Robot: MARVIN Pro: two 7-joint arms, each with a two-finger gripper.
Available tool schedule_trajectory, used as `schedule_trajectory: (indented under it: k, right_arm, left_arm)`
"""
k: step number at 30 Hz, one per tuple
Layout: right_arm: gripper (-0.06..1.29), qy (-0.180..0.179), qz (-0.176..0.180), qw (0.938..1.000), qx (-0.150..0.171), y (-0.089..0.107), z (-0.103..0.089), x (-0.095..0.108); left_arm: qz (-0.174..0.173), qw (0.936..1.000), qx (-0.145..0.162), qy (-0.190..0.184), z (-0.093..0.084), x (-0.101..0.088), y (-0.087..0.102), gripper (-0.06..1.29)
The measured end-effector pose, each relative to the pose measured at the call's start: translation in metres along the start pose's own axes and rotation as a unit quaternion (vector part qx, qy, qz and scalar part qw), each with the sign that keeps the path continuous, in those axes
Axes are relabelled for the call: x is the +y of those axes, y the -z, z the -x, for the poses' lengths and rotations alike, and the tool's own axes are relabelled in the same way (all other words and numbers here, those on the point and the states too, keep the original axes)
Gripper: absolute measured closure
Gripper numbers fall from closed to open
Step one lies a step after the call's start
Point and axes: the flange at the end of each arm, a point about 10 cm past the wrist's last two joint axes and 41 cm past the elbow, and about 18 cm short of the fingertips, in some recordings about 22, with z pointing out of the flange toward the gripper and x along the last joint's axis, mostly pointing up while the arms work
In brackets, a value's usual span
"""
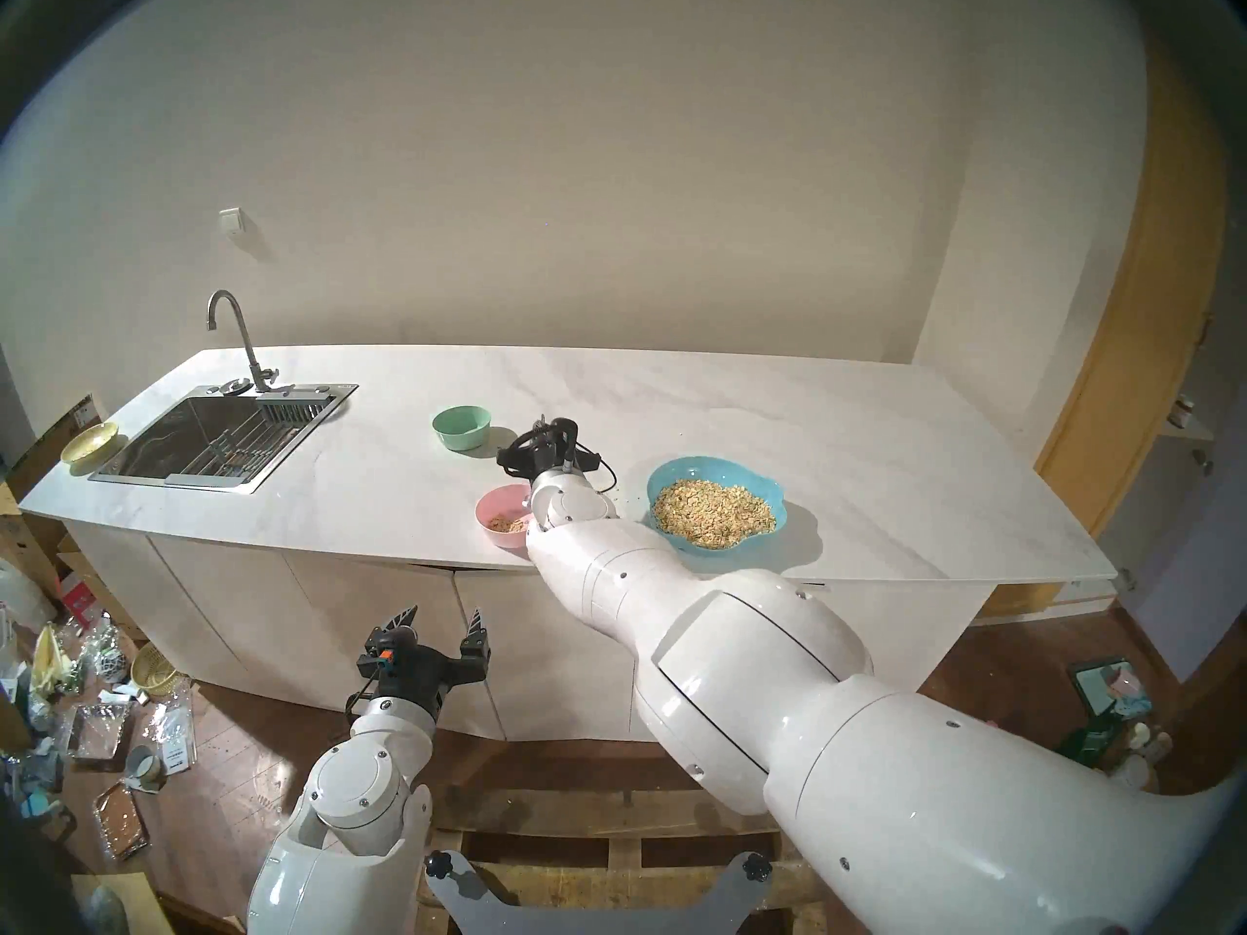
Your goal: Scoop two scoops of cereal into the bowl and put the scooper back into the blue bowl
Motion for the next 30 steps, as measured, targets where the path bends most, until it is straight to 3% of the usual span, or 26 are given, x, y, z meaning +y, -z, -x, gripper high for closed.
schedule_trajectory:
  k: [2,9,11,14,15,20,21,23,24,26,28,30]
  right_arm:
    - [1.25,-0.006,-0.001,1.0000,0.001,-0.002,-0.004,-0.002]
    - [1.25,-0.091,0.027,0.9954,0.017,-0.017,-0.037,0.005]
    - [1.25,-0.110,0.045,0.9925,0.030,-0.021,-0.050,0.023]
    - [1.25,-0.110,0.045,0.9925,0.030,-0.021,-0.050,0.023]
    - [1.25,-0.114,0.076,0.9896,0.045,-0.023,-0.066,0.063]
    - [1.25,-0.114,0.076,0.9896,0.045,-0.023,-0.066,0.063]
    - [1.25,-0.135,0.108,0.9828,0.064,-0.023,-0.078,0.084]
    - [1.25,-0.135,0.108,0.9828,0.064,-0.023,-0.078,0.084]
    - [1.25,-0.129,0.151,0.9765,0.083,-0.018,-0.093,0.135]
    - [1.25,-0.129,0.151,0.9765,0.083,-0.018,-0.093,0.135]
    - [1.25,-0.121,0.192,0.9693,0.095,-0.008,-0.103,0.184]
    - [1.25,-0.117,0.213,0.9649,0.099,-0.001,-0.107,0.209]
  left_arm:
    - [0.000,1.0000,0.000,0.000,0.000,0.000,0.000,-0.01]
    - [0.000,1.0000,0.000,0.000,0.000,0.000,0.000,-0.01]
    - [0.000,1.0000,0.000,0.000,0.000,0.000,0.000,-0.01]
    - [0.000,1.0000,0.000,0.000,0.000,0.000,0.000,-0.01]
    - [0.000,1.0000,0.000,0.000,0.000,0.000,0.000,-0.01]
    - [0.000,1.0000,0.000,0.000,0.000,0.000,0.000,-0.01]
    - [0.000,1.0000,0.000,0.000,0.000,0.000,0.000,-0.01]
    - [0.000,1.0000,0.000,0.000,0.000,0.000,0.000,-0.01]
    - [0.000,1.0000,0.000,0.000,0.000,0.000,0.000,-0.01]
    - [0.000,1.0000,0.000,0.000,0.000,0.000,0.000,-0.01]
    - [0.000,1.0000,-0.001,0.000,0.001,0.000,0.000,-0.01]
    - [0.000,1.0000,-0.001,0.000,0.001,0.000,0.000,-0.01]
